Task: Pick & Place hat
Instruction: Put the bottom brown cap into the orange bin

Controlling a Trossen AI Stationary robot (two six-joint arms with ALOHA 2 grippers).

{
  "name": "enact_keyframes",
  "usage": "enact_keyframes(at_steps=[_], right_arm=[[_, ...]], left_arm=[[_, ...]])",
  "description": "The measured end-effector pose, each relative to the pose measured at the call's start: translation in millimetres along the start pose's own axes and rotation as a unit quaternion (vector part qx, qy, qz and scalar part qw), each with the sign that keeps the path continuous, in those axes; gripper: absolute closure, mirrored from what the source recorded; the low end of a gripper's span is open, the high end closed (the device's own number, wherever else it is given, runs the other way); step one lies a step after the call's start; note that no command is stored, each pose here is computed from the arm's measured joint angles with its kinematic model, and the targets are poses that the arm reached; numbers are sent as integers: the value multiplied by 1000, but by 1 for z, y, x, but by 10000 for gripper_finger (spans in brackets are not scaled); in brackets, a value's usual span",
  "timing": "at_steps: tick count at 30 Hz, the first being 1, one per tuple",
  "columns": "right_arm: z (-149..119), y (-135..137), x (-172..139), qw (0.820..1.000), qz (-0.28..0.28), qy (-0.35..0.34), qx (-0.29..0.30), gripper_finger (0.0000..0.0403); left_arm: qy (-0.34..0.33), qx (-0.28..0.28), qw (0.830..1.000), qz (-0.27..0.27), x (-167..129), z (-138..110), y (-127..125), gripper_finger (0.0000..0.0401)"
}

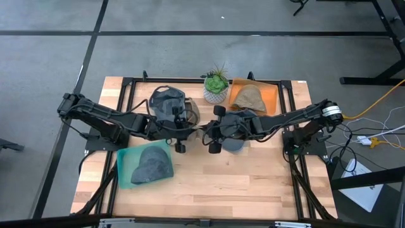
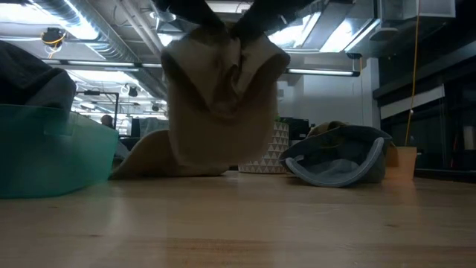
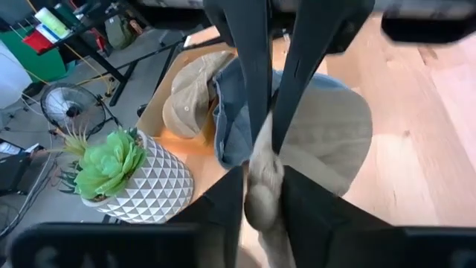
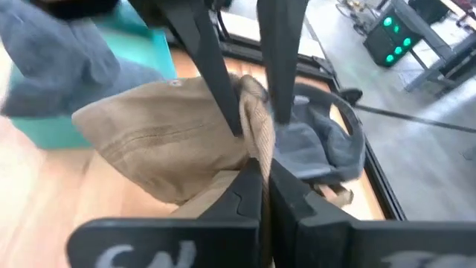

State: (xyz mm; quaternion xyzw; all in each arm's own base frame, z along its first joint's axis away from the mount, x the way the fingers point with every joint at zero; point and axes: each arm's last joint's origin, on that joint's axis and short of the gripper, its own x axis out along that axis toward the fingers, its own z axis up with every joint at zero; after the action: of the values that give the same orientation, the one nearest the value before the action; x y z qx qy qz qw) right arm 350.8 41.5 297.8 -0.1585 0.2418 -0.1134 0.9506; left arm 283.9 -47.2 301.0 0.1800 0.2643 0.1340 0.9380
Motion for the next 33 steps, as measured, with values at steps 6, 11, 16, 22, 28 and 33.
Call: enact_keyframes(at_steps=[6, 11, 16, 22, 28, 33], right_arm=[[-7, 0, 0, 999, -8, 35, -14, 399], [-7, -3, -8, 999, -8, 46, -19, 399], [-3, -14, -27, 999, -21, 46, -12, 399], [-2, -27, -50, 996, -66, 57, 2, 397], [6, -42, -73, 993, -113, 34, 15, 396], [10, -55, -95, 986, -161, 16, 30, 395]], left_arm=[[-10, -26, 1000, 0, -2, 2, 2, 250], [-17, -33, 999, -19, -8, 3, 4, 219], [-41, -41, 997, -46, -22, 8, 7, 221], [-45, -60, 996, -48, -34, 6, 13, 239], [-24, -66, 995, -64, -31, 1, 10, 259], [-21, -75, 994, -80, -30, 1, 7, 275]])
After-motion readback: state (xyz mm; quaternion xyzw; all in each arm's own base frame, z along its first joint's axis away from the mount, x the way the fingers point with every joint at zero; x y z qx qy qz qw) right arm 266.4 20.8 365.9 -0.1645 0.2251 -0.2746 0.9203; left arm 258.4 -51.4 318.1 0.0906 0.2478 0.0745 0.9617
